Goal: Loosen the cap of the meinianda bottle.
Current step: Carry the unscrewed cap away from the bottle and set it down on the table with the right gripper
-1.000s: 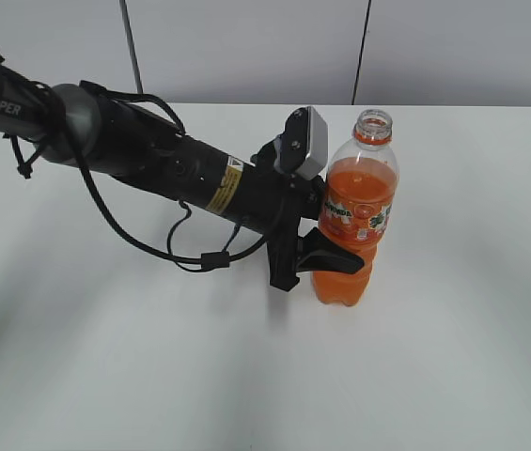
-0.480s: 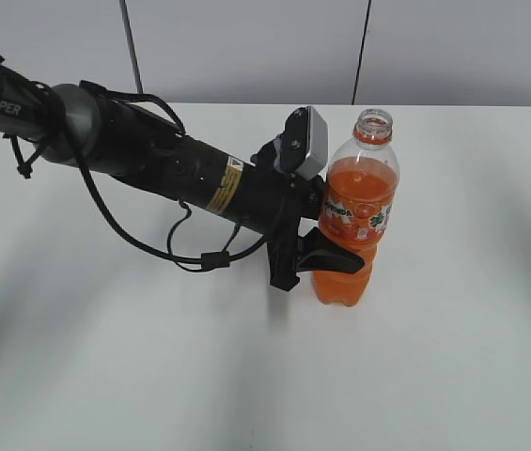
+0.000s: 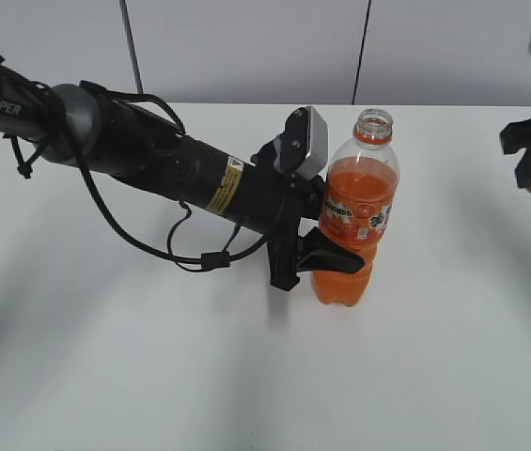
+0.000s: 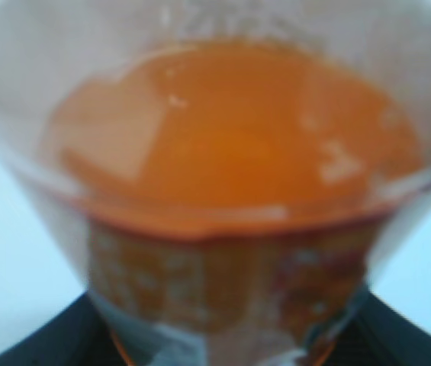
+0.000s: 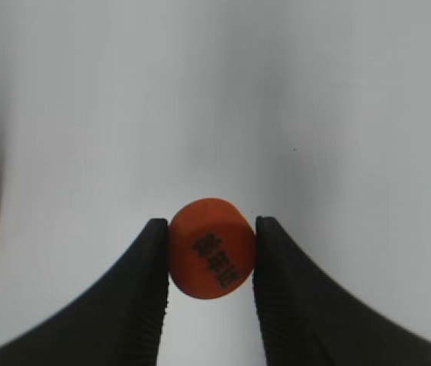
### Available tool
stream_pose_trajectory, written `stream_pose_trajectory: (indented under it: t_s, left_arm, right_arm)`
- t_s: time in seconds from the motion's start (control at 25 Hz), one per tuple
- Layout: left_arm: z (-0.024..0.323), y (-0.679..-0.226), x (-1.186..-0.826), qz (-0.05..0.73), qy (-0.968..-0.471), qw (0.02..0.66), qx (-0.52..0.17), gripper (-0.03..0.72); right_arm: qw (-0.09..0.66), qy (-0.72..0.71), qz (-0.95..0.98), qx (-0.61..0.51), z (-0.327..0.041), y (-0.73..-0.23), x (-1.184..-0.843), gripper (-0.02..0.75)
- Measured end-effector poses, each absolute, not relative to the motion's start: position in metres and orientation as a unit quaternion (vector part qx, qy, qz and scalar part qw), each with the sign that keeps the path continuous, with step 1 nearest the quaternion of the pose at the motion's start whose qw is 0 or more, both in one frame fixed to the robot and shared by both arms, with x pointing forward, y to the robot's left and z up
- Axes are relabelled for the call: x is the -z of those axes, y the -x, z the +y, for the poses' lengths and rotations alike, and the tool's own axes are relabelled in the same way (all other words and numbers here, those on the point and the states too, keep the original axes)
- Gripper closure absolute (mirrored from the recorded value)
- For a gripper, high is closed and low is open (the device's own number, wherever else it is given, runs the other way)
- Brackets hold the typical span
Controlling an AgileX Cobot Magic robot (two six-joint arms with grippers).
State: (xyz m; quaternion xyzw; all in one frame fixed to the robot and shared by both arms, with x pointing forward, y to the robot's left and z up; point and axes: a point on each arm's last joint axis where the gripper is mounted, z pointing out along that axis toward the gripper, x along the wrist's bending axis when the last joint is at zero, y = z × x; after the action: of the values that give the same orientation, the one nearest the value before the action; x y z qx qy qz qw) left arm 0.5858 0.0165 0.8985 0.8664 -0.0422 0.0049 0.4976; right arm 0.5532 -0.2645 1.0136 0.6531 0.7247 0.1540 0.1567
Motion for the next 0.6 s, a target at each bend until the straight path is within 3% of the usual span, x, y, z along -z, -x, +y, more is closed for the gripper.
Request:
stream_pose_trajectory:
  t_s: [0.32,0.6]
  left_arm:
    - [0.016,-0.586,-0.899,-0.042,-0.866,0.498,-0.005,0.291]
    - [0.016,-0.586,-0.899,-0.042,-0.866,0.498,-0.005,0.291]
  right_arm:
    - [0.119,-0.678,0.714,-0.131,-0.260,-0.584,-0.939,0.479]
    - [0.113,-0.685,0.708,-0.129,-0.258,-0.594,-0.908,0.479]
